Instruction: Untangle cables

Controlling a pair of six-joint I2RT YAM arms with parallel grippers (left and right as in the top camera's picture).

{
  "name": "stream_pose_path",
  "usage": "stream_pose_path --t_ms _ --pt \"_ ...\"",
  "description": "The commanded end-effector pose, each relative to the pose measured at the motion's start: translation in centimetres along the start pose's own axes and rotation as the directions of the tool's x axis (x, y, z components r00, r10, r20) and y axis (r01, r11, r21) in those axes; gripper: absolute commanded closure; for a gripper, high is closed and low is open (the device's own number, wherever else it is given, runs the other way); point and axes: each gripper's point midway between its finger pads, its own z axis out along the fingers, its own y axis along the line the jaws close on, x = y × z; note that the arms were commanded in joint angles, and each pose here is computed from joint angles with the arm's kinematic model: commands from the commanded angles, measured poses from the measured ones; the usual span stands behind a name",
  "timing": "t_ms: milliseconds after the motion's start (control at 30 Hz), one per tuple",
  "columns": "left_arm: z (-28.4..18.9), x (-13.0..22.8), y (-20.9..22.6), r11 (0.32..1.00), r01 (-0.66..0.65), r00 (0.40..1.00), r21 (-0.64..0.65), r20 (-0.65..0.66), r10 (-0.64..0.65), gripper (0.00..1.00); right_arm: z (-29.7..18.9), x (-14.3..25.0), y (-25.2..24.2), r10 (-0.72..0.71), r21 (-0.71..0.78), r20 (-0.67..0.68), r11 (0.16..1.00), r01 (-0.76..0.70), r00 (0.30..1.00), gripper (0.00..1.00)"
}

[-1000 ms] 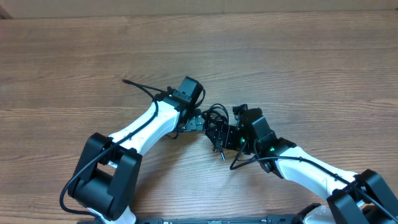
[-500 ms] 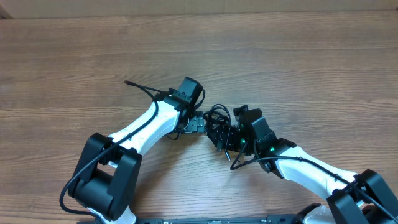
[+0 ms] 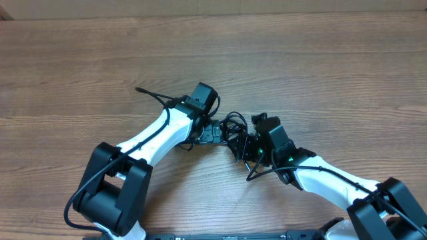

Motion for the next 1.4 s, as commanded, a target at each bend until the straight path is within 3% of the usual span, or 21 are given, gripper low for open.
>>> stream_pose_path --t_ms 0,233,467,700,1033,1367 --pt "0.16 0.13 -0.32 1.0 -0.016 1.0 0.014 -0.014 0.017 0.0 0.08 -0.94 0.62 -0.012 -0.01 0.025 1.0 0.013 1.0 0.55" --pt "0.16 0.0 -0.48 1.0 -0.017 1.0 0.019 -0.007 0.017 0.01 0.52 -0.9 -0.04 -0.008 0.014 0.025 1.0 0.007 1.0 0.55" --pt "0.15 0.03 -0.5 1.0 -0.017 1.0 0.021 -0.009 0.017 0.0 0.72 -0.97 -0.05 -0.002 0.011 0.028 1.0 0.002 1.0 0.61" --pt "0.15 0.04 -0.54 1.0 -0.017 1.0 0.023 -0.01 0.017 0.01 0.73 -0.97 -0.07 -0.002 0.012 0.028 1.0 0.001 1.0 0.8" --pt "0.15 0.15 -0.69 0.999 -0.021 1.0 0.025 -0.012 0.021 0.0 0.78 -0.93 -0.13 -0.001 0.014 0.026 1.0 0.0 1.0 0.96" --pt "0.15 0.32 -0.59 1.0 -0.021 1.0 0.021 -0.019 0.022 0.0 0.77 -0.9 0.17 0.003 -0.004 0.02 1.0 -0.003 1.0 0.96"
